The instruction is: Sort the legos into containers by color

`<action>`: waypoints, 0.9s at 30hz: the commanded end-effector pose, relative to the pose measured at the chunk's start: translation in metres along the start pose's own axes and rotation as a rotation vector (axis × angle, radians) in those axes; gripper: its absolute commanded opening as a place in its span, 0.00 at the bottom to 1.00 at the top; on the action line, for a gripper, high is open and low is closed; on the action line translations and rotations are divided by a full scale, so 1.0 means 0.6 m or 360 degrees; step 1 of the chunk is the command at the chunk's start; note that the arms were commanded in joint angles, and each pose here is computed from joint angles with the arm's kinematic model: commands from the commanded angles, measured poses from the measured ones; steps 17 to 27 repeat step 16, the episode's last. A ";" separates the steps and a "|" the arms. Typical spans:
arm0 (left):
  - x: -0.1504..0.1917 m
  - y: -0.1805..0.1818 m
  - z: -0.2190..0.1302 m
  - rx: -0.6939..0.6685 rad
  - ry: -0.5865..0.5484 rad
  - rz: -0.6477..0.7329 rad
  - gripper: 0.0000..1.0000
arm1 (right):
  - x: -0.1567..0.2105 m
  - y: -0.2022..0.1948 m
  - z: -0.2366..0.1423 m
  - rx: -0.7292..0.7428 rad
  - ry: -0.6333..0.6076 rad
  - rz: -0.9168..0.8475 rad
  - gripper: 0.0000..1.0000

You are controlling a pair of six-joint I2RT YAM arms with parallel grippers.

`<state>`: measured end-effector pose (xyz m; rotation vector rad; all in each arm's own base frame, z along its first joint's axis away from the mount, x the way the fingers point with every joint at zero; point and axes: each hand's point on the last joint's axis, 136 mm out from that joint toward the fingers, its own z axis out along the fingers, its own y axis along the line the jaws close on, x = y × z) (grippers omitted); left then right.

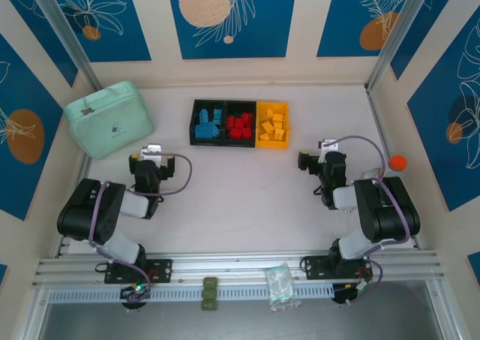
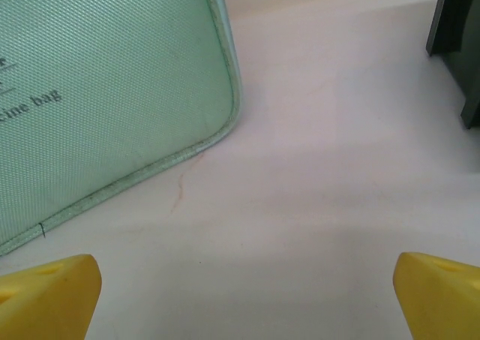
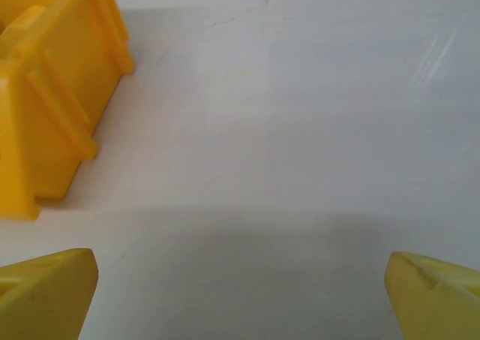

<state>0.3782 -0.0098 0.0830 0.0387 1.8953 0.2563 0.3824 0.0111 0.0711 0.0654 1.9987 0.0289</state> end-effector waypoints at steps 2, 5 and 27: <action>-0.027 0.006 0.018 0.0037 -0.0040 -0.0091 0.99 | -0.045 0.011 0.002 -0.0027 -0.0125 -0.0004 0.99; -0.027 0.006 0.018 0.0035 -0.0038 -0.0085 0.99 | -0.046 0.010 0.004 -0.0072 -0.0101 0.0030 0.99; -0.028 0.007 0.016 0.0036 -0.0049 -0.0087 0.99 | -0.044 0.010 0.005 -0.0108 -0.0086 0.0045 0.99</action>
